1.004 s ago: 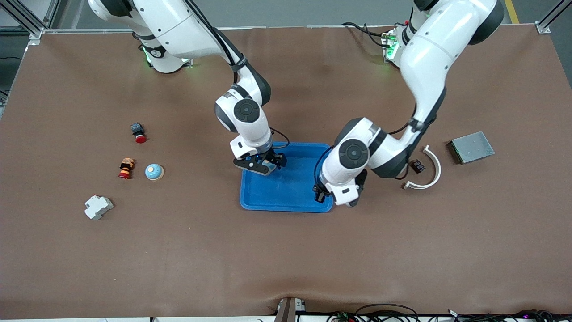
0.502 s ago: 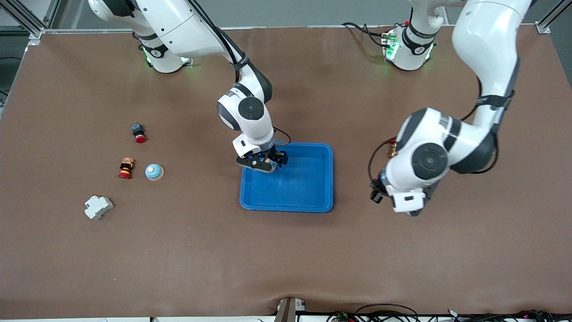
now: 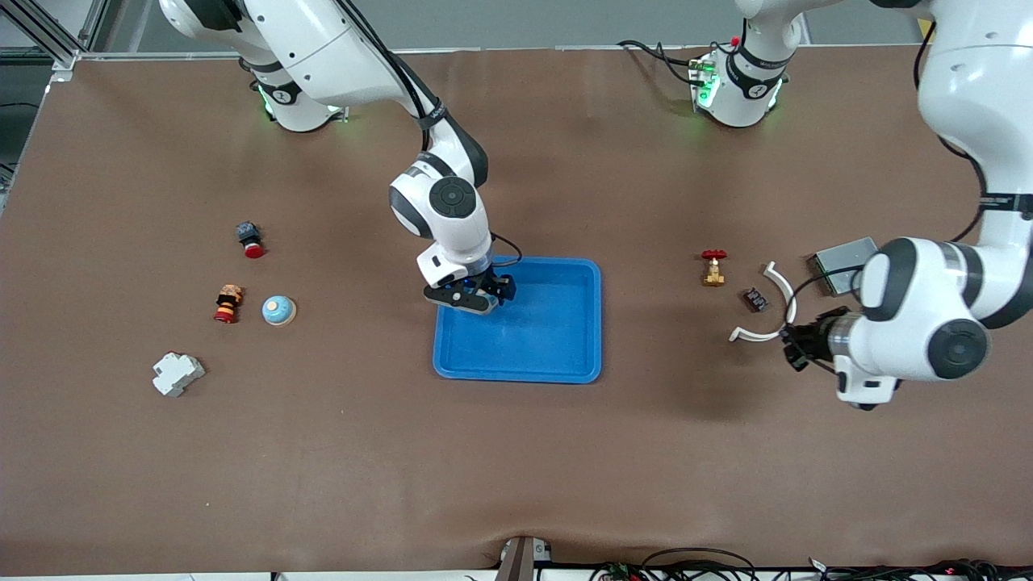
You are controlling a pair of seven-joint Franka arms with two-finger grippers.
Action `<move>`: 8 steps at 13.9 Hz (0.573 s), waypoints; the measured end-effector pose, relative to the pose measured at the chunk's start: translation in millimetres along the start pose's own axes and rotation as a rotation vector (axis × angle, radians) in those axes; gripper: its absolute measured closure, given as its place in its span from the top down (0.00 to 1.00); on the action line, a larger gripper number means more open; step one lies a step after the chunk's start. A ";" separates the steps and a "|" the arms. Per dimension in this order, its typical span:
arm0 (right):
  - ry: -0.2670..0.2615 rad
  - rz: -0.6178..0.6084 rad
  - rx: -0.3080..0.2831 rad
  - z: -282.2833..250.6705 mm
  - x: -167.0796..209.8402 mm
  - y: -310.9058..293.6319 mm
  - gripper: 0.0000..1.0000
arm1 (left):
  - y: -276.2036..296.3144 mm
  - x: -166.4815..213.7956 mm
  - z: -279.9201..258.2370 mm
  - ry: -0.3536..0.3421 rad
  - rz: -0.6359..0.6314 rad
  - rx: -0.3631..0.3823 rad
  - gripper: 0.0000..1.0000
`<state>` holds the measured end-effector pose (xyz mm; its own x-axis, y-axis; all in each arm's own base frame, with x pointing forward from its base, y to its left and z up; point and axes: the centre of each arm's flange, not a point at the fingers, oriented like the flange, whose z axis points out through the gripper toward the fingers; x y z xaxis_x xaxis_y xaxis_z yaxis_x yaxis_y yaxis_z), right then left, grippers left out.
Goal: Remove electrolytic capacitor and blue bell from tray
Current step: 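Lift the bell with the right gripper while the left gripper carries the capacitor, then place the bell beside the first bell while the left gripper places the capacitor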
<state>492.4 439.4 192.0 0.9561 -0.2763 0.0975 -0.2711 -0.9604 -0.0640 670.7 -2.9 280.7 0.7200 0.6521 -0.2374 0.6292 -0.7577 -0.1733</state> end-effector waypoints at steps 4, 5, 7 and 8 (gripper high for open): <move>-0.004 -0.003 -0.008 6.5 -1.4 1.4 0.81 | -7.7 33.1 57.0 0.012 0.035 0.010 0.30; -0.005 -0.004 -0.009 8.0 -1.8 1.5 0.74 | -3.3 33.8 67.6 0.020 0.049 0.020 0.30; -0.002 -0.003 -0.005 6.6 -1.0 -0.3 0.65 | 1.8 35.0 76.0 0.048 0.071 0.033 0.30; -0.001 0.000 -0.004 6.5 -0.2 -0.7 0.65 | 2.1 36.1 76.3 0.058 0.077 0.035 0.30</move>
<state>493.2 440.4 185.6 0.9563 -0.2761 0.0966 -0.2713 -0.9606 -0.0598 675.7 17.1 198.8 0.7823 0.5915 -0.1953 0.5615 -0.8053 -0.1901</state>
